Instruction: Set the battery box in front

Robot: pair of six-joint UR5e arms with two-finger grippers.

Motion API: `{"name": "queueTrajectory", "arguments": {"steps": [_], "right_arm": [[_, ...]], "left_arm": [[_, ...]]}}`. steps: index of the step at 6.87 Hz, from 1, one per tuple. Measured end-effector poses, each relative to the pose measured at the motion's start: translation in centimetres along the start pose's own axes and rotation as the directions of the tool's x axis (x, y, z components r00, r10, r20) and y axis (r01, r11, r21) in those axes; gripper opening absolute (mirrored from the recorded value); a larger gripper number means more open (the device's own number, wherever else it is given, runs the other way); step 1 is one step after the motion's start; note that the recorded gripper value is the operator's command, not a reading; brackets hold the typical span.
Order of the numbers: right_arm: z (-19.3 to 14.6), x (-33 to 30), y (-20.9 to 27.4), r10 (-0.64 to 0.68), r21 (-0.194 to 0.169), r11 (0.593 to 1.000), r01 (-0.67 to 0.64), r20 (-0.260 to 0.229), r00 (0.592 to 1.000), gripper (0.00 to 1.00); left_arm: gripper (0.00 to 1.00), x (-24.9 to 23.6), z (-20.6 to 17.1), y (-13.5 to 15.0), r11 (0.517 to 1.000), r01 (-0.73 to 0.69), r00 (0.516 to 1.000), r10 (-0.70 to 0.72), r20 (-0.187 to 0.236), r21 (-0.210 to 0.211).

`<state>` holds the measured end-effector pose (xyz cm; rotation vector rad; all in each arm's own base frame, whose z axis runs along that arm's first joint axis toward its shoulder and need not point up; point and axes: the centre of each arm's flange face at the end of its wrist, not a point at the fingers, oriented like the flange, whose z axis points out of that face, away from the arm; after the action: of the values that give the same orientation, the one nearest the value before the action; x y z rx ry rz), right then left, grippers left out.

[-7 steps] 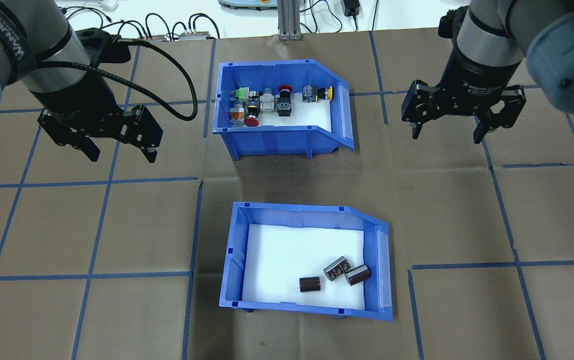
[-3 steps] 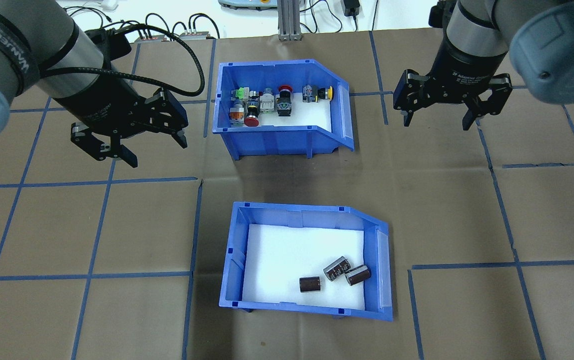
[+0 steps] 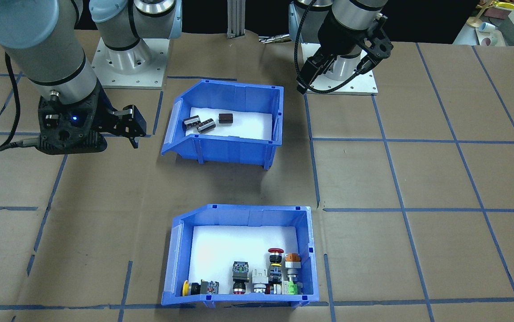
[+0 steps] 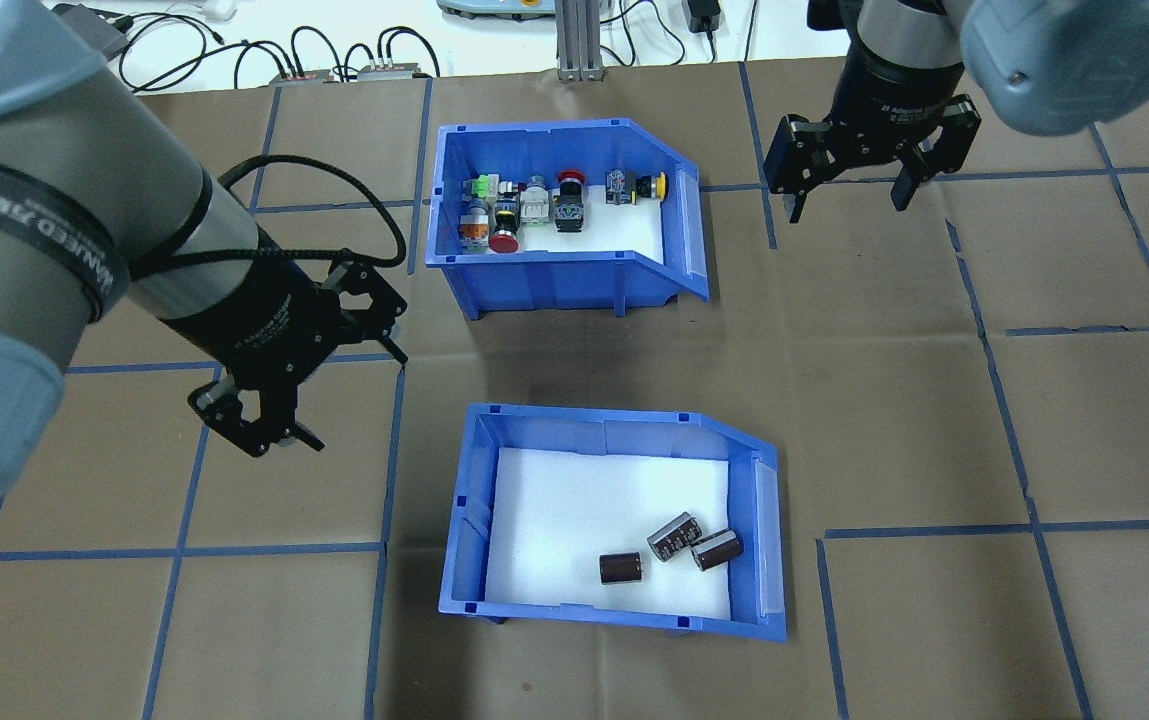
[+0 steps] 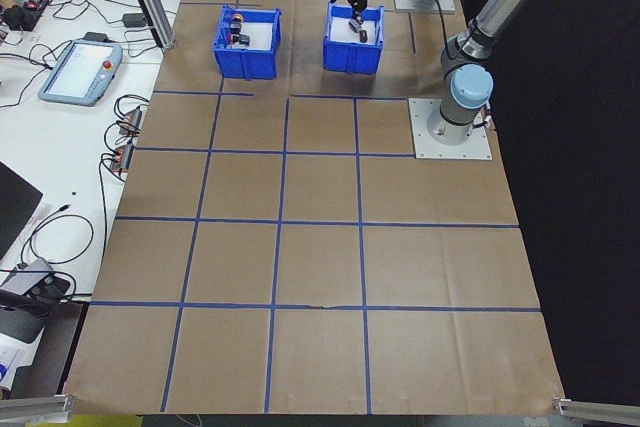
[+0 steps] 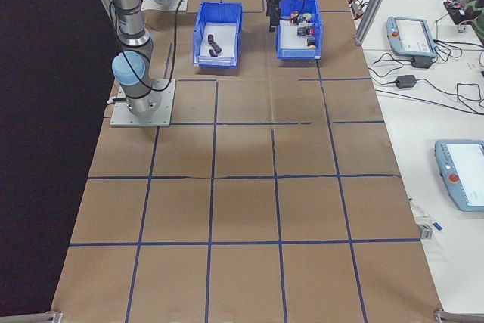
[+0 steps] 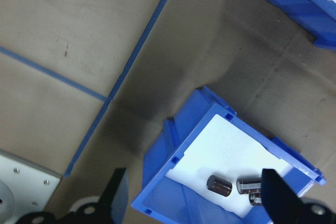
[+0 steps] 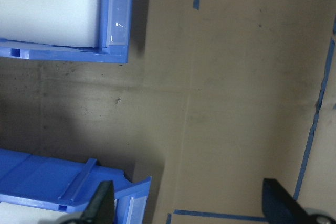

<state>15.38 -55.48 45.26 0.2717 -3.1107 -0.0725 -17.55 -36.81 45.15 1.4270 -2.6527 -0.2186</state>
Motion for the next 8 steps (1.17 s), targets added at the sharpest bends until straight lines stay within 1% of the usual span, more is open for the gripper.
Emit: {"name": "queueTrajectory", "arguments": {"steps": [1, 2, 3, 4, 5, 7, 8], "right_arm": [[0.5, -0.6, -1.7, -0.142, -0.003, 0.990, 0.142, 0.001, 0.990, 1.00], [1.0, -2.2, -3.3, -0.288, -0.003, 0.958, 0.288, 0.000, 0.958, 1.00], [1.5, -4.6, -4.9, -0.433, -0.001, 0.901, 0.433, -0.004, 0.901, 1.00], [1.9, -7.4, -6.3, -0.558, 0.004, 0.830, 0.558, -0.010, 0.830, 1.00], [2.3, -10.2, -7.3, -0.669, 0.007, 0.743, 0.669, -0.018, 0.743, 1.00], [3.5, -16.1, -8.5, -0.839, 0.011, 0.543, 0.839, -0.035, 0.543, 1.00], [4.2, -19.0, -9.0, -0.894, 0.013, 0.446, 0.895, -0.046, 0.446, 1.00]], "left_arm": [[0.96, -1.8, 1.2, 1.5, 0.984, 0.176, 0.984, -0.176, -0.029, 0.010], [0.96, -2.8, 2.5, 2.3, 0.958, 0.285, 0.957, -0.284, -0.067, 0.011], [0.97, -3.4, 3.6, 3.1, 0.937, 0.350, 0.933, -0.348, -0.089, 0.007], [0.98, -3.5, 4.5, 4.9, 0.928, 0.373, 0.925, -0.371, -0.085, 0.003], [0.98, -3.6, 5.7, 7.2, 0.927, 0.375, 0.925, -0.374, -0.064, 0.004], [0.98, -3.9, 8.7, 10.1, 0.919, 0.394, 0.919, -0.393, -0.022, 0.010], [0.98, -4.0, 10.5, 11.1, 0.914, 0.405, 0.914, -0.405, -0.004, 0.023]]}}
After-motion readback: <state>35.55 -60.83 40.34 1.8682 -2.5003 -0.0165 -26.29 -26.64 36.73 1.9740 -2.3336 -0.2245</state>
